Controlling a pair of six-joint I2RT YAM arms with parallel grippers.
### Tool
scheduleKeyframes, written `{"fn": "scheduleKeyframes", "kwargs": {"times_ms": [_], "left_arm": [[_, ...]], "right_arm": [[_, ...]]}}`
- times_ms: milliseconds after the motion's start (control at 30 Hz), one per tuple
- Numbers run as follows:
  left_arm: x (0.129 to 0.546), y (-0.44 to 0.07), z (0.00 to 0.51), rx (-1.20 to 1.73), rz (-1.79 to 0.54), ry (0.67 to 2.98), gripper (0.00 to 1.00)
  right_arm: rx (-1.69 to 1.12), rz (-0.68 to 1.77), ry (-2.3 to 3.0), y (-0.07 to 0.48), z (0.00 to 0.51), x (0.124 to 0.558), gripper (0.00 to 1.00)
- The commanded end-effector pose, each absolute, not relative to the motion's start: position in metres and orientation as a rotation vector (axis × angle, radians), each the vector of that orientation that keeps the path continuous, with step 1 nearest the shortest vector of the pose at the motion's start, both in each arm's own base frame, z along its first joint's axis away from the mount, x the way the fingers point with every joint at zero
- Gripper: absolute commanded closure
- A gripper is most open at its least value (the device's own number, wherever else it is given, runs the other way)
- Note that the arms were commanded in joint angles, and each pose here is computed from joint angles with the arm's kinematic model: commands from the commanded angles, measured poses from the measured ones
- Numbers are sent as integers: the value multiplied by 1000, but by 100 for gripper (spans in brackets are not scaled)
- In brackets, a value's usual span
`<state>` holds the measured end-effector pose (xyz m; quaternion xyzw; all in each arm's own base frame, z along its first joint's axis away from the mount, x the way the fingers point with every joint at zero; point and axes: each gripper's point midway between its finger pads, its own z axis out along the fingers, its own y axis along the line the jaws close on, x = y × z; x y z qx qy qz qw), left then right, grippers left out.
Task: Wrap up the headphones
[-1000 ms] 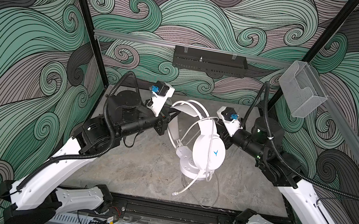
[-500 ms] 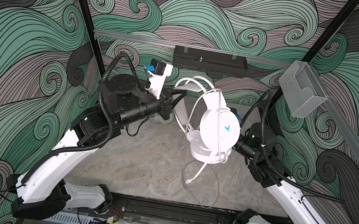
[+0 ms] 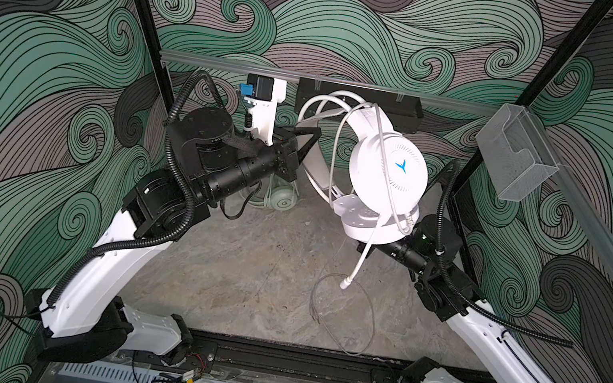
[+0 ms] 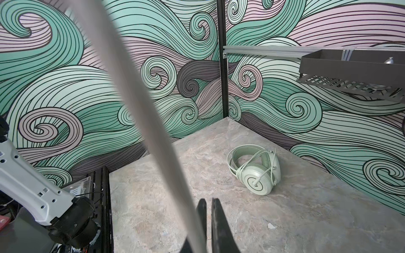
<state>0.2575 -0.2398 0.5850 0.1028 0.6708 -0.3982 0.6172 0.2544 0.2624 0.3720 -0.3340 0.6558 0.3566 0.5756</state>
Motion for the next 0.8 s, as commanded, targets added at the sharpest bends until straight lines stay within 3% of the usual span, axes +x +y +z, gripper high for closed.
{"fn": "scheduleKeyframes", "kwargs": {"times_ms": [0,433,767], "left_arm": [[263,-216,619,13,-988,1444,100],[301,-199,636,-263,-928,1369,100],[346,-185,608,-393,-710,1414,100]], "right_arm": [[-753,876,1549,264,364,258,90],[-737,954,1596,273,348,256,98],[-795,921,1647,275,332,235,100]]}}
